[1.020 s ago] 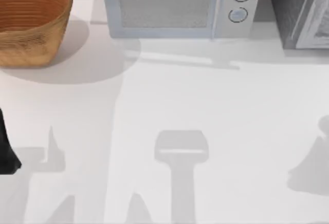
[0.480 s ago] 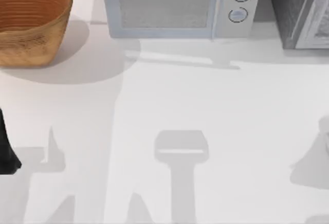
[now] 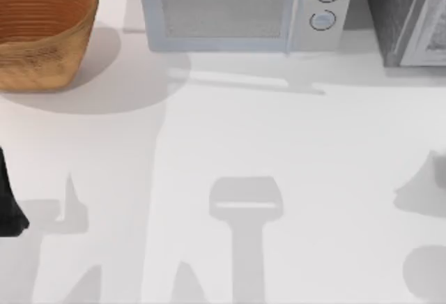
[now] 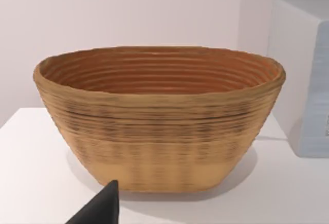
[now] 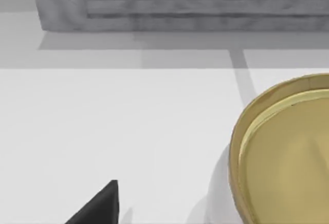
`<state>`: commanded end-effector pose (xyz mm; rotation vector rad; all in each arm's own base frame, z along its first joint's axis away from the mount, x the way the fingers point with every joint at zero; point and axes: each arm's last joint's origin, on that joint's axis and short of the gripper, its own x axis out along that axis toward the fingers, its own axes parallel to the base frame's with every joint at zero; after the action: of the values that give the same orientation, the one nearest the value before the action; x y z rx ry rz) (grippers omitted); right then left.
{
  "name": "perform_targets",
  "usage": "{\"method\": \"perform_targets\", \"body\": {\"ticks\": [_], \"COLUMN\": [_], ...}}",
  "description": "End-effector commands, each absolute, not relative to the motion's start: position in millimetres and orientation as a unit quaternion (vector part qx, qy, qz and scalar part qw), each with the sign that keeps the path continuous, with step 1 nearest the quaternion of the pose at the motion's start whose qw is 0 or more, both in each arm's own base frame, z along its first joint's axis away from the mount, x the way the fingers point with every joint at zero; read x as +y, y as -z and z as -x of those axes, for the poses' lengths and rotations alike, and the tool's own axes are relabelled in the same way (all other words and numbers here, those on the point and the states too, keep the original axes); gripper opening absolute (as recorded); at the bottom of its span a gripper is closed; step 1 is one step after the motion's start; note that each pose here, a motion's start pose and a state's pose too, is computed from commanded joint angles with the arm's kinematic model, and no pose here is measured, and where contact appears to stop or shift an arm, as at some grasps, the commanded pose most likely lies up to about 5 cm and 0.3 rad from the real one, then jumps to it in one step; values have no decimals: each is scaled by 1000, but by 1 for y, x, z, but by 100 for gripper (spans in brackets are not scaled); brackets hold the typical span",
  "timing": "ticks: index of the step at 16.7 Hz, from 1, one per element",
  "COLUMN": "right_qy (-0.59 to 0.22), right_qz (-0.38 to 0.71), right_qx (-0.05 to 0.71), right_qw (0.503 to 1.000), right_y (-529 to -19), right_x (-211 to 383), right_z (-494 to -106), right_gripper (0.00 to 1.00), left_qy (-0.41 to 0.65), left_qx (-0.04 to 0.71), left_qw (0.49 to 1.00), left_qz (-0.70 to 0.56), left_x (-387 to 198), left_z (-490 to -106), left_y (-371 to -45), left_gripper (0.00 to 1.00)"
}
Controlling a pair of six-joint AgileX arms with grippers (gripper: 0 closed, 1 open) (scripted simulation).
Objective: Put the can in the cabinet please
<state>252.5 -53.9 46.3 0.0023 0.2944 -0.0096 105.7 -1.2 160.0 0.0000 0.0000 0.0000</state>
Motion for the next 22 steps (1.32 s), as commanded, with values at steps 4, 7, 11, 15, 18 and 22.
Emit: {"method": "perform_targets", "body": {"ticks": [4,7,11,15,18,22], "right_qy": [5,5,5,5,5,5], "right_qz": [-1,-1,-1,-1,-1,-1], "right_qx": [147,147,147,147,147,147], "right_qw": [989,989,989,989,989,989], "right_y": [-46,-46,-46,-46,-46,-46], "right_x": [-54,-54,-54,-54,-54,-54], "right_z": [-253,-253,-253,-253,-253,-253], "right_gripper": [92,70,40,10,0,0], "left_qy": [0,0,0,0,0,0], "left_qx": [0,0,0,0,0,0], "left_qw": [1000,1000,1000,1000,1000,1000], "left_qz": [0,0,0,0,0,0], "left_x": [-1,-1,-1,-1,-1,-1], "left_z": [-106,-106,-106,-106,-106,-106], "left_y": [-160,-160,-160,-160,-160,-160], "left_gripper": [100,100,100,100,100,100]}}
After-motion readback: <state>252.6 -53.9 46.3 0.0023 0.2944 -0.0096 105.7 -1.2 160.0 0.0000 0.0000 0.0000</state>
